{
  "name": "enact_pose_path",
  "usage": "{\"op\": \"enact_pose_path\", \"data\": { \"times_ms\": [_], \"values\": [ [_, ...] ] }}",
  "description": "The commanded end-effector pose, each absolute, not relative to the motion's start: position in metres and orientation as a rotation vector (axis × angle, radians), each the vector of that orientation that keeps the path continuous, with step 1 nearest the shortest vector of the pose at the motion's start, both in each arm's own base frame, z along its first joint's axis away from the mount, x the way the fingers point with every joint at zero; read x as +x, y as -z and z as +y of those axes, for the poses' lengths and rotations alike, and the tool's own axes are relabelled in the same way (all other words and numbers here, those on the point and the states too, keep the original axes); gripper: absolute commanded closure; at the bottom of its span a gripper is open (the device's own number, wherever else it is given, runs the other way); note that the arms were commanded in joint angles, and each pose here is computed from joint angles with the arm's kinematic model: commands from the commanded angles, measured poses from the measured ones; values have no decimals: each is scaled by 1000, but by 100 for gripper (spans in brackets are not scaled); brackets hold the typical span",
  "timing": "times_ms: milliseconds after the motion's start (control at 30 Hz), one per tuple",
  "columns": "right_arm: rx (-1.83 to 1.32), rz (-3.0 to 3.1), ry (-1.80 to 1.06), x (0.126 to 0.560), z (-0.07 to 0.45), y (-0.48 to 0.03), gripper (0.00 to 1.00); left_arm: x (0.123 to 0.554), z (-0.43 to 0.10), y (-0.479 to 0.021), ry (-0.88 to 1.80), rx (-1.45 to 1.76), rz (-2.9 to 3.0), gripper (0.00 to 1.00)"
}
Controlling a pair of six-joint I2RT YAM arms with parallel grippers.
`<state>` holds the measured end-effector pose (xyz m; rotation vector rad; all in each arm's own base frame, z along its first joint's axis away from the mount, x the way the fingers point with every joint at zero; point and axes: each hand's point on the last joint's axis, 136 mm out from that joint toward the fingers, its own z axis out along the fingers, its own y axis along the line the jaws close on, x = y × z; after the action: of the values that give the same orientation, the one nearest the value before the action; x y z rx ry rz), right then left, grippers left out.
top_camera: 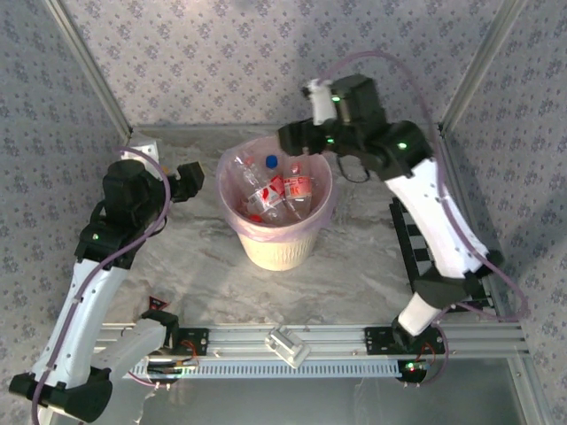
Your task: Put the plastic bottles in the bin
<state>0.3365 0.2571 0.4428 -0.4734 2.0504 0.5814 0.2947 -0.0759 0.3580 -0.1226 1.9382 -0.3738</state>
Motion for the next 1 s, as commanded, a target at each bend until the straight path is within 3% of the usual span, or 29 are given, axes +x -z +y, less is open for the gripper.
{"op": "enact_pose_path", "data": {
  "times_ms": [0, 200, 600, 800, 967],
  "values": [
    [-324, 2087, -543, 358, 222, -425, 28, 302, -53, -346, 236, -155, 1939, 12],
    [-365, 2151, -584, 367, 237, -394, 48, 306, -23, -309, 155, -285, 1970, 7],
    [-524, 2290, -569, 367, 294, -327, 55, 295, 16, -238, 61, -455, 2052, 2],
    [-508, 2259, -528, 360, 282, -346, 54, 293, 28, -214, -19, -473, 2074, 2],
    [-430, 2148, -484, 354, 247, -391, 33, 293, 33, -196, -78, -445, 2081, 0]
  ]
}}
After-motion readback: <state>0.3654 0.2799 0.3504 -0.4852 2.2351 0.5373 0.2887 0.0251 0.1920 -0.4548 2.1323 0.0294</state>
